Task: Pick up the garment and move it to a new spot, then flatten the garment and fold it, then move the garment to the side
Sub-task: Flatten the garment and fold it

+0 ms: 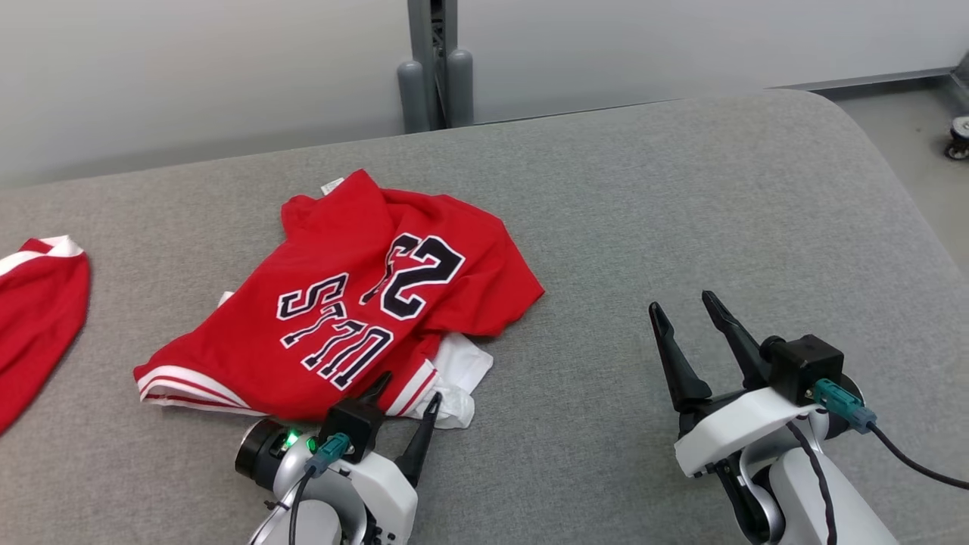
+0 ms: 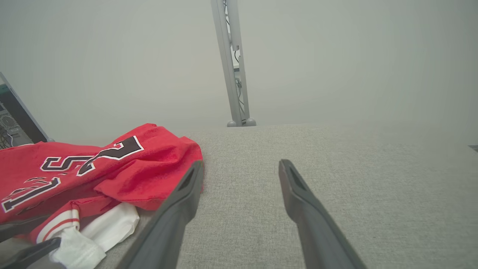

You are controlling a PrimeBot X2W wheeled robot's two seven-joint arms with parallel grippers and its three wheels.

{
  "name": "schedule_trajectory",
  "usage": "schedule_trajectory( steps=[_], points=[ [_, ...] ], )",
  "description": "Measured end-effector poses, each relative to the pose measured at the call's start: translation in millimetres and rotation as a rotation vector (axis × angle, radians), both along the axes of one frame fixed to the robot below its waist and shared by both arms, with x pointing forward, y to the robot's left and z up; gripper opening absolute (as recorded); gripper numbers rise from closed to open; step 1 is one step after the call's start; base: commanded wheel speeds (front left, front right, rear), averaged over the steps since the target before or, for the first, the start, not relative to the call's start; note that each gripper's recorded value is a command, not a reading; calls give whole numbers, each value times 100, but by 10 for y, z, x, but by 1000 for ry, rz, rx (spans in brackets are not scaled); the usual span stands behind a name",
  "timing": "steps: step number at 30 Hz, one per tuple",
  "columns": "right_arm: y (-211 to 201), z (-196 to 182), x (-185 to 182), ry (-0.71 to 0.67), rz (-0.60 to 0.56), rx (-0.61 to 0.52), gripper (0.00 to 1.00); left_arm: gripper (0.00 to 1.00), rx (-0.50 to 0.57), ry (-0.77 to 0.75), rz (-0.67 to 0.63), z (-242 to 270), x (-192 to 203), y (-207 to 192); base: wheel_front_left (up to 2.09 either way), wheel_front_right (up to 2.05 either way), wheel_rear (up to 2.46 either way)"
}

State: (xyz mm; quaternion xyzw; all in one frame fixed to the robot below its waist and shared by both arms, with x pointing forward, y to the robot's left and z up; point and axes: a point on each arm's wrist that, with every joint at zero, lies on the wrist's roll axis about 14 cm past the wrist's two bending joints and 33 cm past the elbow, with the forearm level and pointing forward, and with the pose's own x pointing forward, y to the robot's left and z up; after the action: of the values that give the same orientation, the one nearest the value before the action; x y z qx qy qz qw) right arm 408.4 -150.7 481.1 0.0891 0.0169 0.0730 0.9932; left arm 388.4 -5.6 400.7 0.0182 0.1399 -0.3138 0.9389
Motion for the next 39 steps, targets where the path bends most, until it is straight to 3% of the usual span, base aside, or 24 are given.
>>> schedule_trajectory(
  steps=[7,8,9,18,23,32,39],
  points=[
    [-199,-3,-78,3,-55,-6,100,98,98,74,-54,-260,5,-99,0,0,0],
    [-210,-1,-82,3,-59,-6,100,44,115,77,-58,-282,9,-94,0,0,0],
    [-218,2,-83,2,-61,-5,100,0,118,72,-49,-272,32,-88,0,0,0],
    [-74,13,-46,-4,-25,8,100,0,86,18,33,-90,143,111,0,0,0],
    [133,-6,-30,0,28,23,100,0,79,-74,111,169,224,441,0,0,0],
    [621,20,33,-5,159,49,100,0,195,-202,265,683,175,1309,0,0,0],
    [827,19,51,-2,214,60,100,0,252,-188,269,869,-107,1467,0,0,0]
  ],
)
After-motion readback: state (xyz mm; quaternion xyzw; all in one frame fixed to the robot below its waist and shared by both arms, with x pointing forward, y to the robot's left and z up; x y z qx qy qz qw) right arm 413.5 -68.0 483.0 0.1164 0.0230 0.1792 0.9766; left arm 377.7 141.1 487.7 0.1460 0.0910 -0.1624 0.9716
